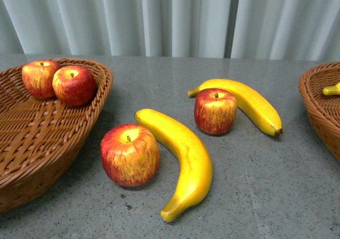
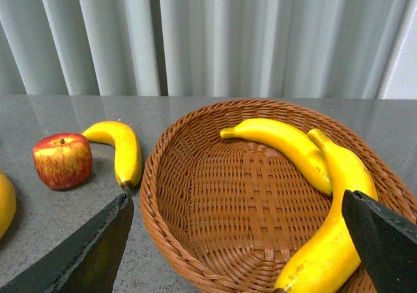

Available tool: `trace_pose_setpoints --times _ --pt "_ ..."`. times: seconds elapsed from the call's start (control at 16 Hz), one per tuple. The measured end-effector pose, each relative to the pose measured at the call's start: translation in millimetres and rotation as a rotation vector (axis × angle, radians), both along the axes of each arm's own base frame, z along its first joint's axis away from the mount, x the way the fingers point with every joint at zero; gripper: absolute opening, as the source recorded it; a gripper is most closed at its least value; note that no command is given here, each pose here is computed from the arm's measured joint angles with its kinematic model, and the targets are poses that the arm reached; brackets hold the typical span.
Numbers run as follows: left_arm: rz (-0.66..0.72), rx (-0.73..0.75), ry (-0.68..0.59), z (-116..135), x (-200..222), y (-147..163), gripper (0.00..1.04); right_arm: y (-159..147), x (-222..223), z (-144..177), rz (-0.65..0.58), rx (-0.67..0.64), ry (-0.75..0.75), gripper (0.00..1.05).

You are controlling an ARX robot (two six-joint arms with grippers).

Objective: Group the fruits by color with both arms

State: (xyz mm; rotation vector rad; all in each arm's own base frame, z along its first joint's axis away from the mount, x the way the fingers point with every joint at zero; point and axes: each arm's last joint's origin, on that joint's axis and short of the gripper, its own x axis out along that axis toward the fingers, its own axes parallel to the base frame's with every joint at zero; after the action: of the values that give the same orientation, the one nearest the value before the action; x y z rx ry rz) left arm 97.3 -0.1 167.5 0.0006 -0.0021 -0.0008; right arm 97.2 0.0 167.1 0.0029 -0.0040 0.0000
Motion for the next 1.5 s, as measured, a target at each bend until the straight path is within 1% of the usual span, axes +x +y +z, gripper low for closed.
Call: trace_pose_setpoints --times 1.5 --pt "0.0 0.0 0.0 0.0 0.0 0.0 0.98 0.0 0.0 0.0 0.0 0.0 0.0 0.98"
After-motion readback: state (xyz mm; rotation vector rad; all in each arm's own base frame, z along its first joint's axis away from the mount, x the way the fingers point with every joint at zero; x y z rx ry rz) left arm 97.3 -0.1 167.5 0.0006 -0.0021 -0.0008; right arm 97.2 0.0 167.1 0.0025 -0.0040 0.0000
